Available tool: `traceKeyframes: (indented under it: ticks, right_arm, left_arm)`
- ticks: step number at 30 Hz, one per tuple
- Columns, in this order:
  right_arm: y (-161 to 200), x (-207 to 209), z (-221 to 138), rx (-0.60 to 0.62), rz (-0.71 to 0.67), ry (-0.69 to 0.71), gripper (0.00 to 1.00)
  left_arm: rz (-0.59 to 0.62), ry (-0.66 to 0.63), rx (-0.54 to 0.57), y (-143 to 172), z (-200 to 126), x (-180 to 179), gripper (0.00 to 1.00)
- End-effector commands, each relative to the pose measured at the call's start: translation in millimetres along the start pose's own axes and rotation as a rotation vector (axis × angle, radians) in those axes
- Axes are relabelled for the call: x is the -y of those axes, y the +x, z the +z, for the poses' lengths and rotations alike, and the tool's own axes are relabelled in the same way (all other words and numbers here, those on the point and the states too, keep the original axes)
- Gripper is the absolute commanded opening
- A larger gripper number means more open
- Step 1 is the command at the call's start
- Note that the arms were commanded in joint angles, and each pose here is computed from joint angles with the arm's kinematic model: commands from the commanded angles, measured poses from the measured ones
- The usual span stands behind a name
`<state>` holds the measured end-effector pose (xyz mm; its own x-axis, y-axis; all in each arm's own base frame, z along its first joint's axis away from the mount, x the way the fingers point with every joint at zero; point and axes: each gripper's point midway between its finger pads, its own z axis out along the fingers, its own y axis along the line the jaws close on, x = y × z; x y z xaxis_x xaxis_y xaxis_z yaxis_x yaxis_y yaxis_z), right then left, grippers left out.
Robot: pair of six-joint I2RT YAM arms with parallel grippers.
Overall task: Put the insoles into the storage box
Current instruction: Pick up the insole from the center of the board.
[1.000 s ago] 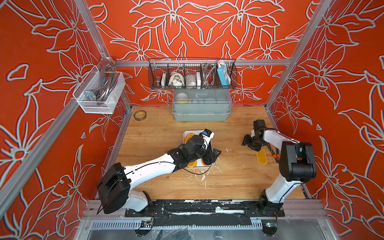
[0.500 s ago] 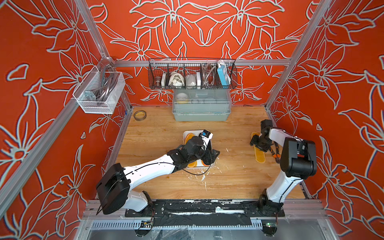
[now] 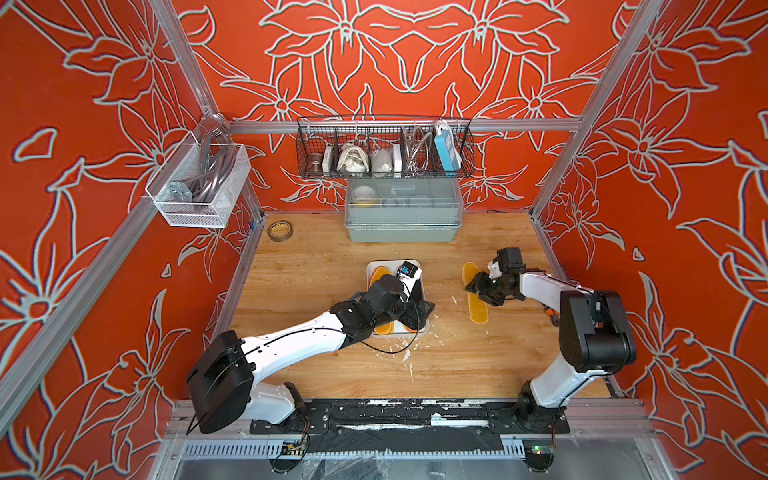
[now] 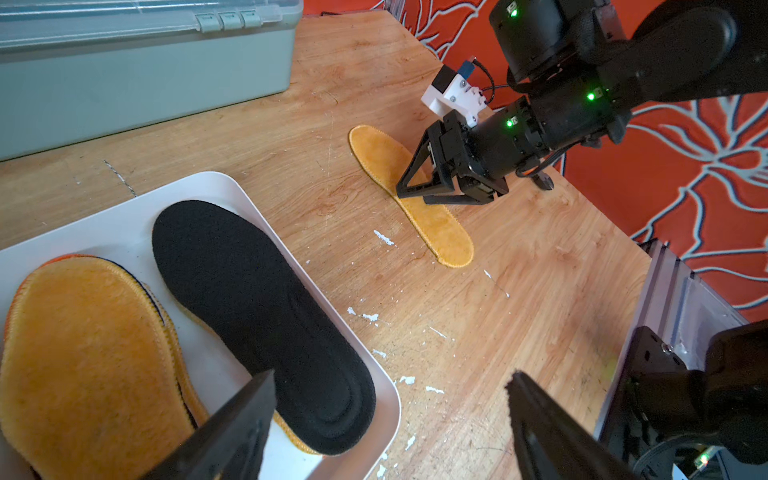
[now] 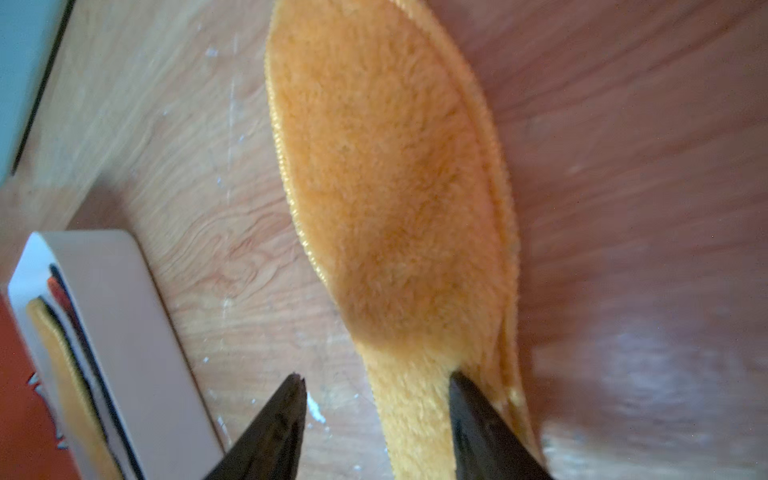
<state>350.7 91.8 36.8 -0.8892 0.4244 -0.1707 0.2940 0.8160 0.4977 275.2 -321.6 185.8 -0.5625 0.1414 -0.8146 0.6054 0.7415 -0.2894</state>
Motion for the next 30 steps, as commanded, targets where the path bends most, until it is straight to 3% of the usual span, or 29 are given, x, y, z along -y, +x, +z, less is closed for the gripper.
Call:
traceKeyframes:
  ticks: [1,6,9,15,27,30]
  right_arm:
    - [17,-18,-9,-0.053,0.042,-0.076,0.58]
    - [-4,-26,-48,0.053,-0.06,-0.037,0.59]
    - [-13,-7,-56,0.091,-0.099,0.088,0.6]
    - [-14,22,-43,0.044,-0.134,0.237,0.55]
    - [-4,27,1,-0.061,-0.134,0.234,0.44]
    - [-1,36,8,-0.076,-0.13,0.271,0.34]
  left_arm:
    - [0.014,0.003,-0.009,0,8,-1,0.88]
    - [-0.005,0.04,-0.033,3,14,1,0.88]
    - [-0.008,0.059,-0.03,3,15,4,0.88]
    - [-0.001,0.09,-0.036,3,17,10,0.88]
    - [-0.015,0.097,-0.053,6,23,11,0.89]
    - [-0.016,0.095,-0.054,7,24,10,0.89]
